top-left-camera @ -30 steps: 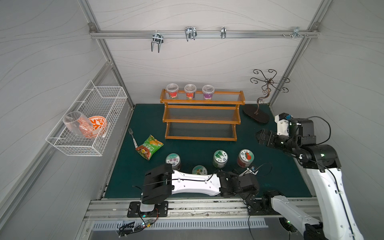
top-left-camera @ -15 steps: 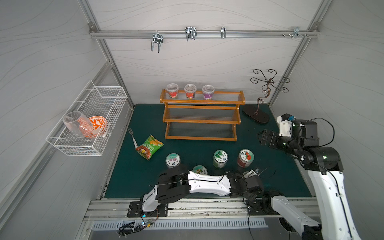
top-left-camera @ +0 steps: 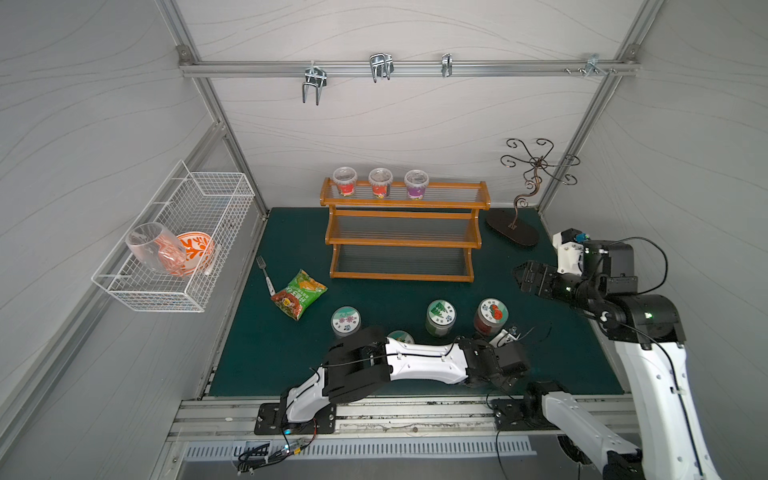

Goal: Place the seed container on the shelf
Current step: Pick up the seed jar at the center of the board.

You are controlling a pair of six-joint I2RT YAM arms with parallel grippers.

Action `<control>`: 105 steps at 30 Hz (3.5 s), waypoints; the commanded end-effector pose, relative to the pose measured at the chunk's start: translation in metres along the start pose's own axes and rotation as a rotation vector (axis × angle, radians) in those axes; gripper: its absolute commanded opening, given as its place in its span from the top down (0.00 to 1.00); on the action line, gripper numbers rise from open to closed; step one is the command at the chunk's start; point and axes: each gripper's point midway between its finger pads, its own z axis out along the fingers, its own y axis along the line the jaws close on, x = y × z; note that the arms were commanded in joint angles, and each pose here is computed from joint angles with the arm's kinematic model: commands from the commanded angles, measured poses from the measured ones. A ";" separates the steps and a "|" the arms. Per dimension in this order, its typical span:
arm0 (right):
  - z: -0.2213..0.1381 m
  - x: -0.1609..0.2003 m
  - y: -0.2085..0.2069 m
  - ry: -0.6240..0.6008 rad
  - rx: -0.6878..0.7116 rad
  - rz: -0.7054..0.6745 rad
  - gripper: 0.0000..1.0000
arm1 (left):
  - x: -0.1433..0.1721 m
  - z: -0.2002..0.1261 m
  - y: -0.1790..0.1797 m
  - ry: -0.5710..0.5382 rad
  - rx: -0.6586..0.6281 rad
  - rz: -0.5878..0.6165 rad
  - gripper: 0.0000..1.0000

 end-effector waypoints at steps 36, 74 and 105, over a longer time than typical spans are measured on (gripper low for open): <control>0.006 0.007 0.000 0.024 -0.025 -0.003 0.01 | -0.008 -0.002 0.002 0.001 -0.007 -0.043 0.08; -0.038 0.009 0.096 -0.233 -0.652 -0.240 0.01 | -0.035 -0.214 0.156 -0.084 -0.133 -0.385 0.38; 0.014 0.107 0.231 -0.441 -0.896 -0.780 0.01 | -0.033 -0.328 0.210 -0.107 -0.091 -0.540 0.37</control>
